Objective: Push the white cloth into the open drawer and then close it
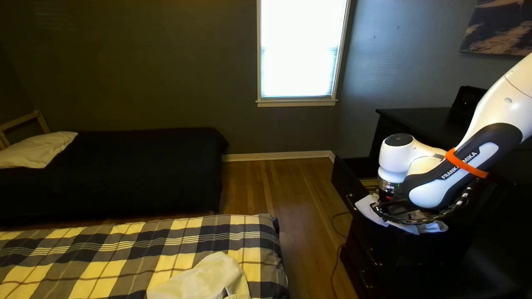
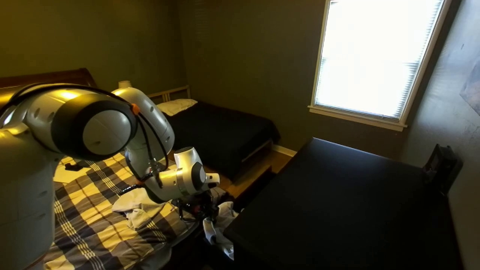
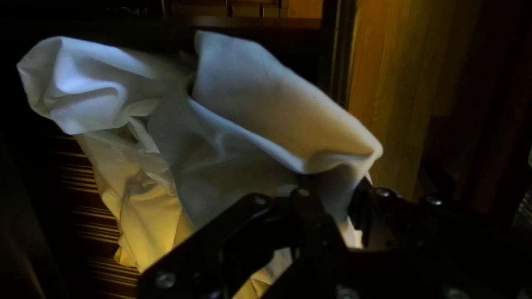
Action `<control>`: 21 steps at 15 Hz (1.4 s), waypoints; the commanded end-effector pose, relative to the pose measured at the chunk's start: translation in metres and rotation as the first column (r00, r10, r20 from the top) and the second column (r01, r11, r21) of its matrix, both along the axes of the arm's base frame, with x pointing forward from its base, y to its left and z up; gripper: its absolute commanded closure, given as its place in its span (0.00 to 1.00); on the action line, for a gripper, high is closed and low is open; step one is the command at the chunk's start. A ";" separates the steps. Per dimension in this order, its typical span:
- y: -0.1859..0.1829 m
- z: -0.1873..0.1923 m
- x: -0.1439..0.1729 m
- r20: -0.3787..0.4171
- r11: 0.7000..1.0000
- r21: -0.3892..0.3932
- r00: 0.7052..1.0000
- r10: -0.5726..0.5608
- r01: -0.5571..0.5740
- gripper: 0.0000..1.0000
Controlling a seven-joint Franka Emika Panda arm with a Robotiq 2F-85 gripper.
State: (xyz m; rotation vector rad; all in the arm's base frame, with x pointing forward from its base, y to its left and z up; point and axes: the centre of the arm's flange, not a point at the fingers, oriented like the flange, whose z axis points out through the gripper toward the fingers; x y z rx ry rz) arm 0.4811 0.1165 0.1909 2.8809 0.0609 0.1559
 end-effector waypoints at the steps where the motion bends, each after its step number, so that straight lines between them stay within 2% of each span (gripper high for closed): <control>1: -0.001 0.024 0.002 0.006 0.999 0.023 0.999 -0.032 0.032 0.95; 6: -0.001 0.051 0.009 0.026 0.995 0.072 0.998 -0.064 0.062 0.95; 10: -0.004 0.054 0.011 0.011 0.992 0.090 0.996 -0.084 0.083 0.95; 11: -0.005 0.053 0.011 -0.003 0.992 0.095 0.996 -0.089 0.089 0.89; 12: -0.005 0.050 0.011 -0.014 0.991 0.099 0.996 -0.090 0.090 0.54; 13: -0.005 0.049 0.011 -0.022 0.991 0.096 0.995 -0.093 0.095 0.58; 14: -0.005 0.046 0.011 -0.031 0.991 0.093 0.995 -0.092 0.095 0.57; 16: -0.004 0.041 0.010 -0.045 0.992 0.077 0.995 -0.094 0.097 0.44; 18: -0.005 0.036 0.009 -0.062 0.993 0.065 0.994 -0.094 0.098 0.38; 20: -0.005 0.032 0.009 -0.076 0.993 0.060 0.993 -0.095 0.100 0.41; 21: -0.005 0.028 0.009 -0.083 0.994 0.056 0.992 -0.094 0.099 0.48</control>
